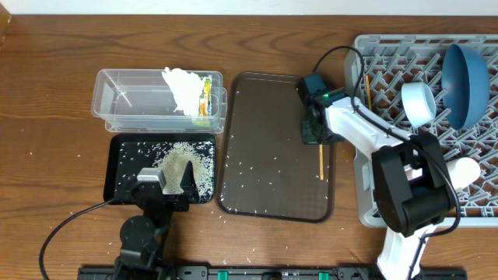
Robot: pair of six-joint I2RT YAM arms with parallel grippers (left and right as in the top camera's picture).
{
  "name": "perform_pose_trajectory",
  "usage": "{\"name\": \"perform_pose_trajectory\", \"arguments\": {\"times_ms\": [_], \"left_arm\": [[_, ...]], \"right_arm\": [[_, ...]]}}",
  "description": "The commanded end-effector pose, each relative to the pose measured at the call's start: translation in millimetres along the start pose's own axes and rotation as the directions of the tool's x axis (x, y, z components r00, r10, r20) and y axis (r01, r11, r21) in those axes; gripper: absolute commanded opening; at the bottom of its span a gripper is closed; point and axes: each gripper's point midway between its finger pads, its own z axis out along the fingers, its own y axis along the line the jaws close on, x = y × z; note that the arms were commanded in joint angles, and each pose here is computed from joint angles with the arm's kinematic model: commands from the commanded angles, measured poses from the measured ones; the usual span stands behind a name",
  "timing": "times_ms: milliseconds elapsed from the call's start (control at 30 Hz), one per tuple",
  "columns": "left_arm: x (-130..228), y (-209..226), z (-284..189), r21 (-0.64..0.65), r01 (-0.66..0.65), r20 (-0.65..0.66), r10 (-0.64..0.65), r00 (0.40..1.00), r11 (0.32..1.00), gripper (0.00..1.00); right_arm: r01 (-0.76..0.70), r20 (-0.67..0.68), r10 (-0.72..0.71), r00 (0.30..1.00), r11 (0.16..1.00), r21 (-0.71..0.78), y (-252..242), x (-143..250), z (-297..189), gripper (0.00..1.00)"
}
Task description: Sort waste into correct bins and load items into the dishwasher rack
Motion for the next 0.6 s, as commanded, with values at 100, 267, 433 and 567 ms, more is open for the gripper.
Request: {"name": "perform_pose_trajectory", "arguments": {"times_ms": [100, 267, 433, 567], "left_arm": [[13.3, 3.8, 2.7, -0.012, 0.003, -0.027, -0.003, 1.0, 1.0, 0.95], [13.3, 3.8, 2.7, -0.012, 0.003, -0.027, -0.003, 1.0, 1.0, 0.95], [13.3, 3.8, 2.7, -0.012, 0.003, -0.027, -0.003, 1.0, 1.0, 0.95], [13.2, 3.8, 2.7, -0.012, 0.003, -0.026, -0.003, 1.0, 1.0, 0.95]], "right_arm": [[0.166, 0.233, -0.136, 0.963, 0.98, -0.113, -6.2, -31.9, -88.2, 0.01], [0.192, 0.437, -0.135, 0.89, 0.977, -0.09, -51.1, -50.7, -164.5, 0.01], [0.072, 0.513, -0.032, 0.858, 0.996, -0.058, -113.1, -65.0, -187.9, 0.01], [0.03, 0.478, 0.006, 0.878, 0.997, -0.068, -132.0, -70.7, -167.4, 0.01]]}}
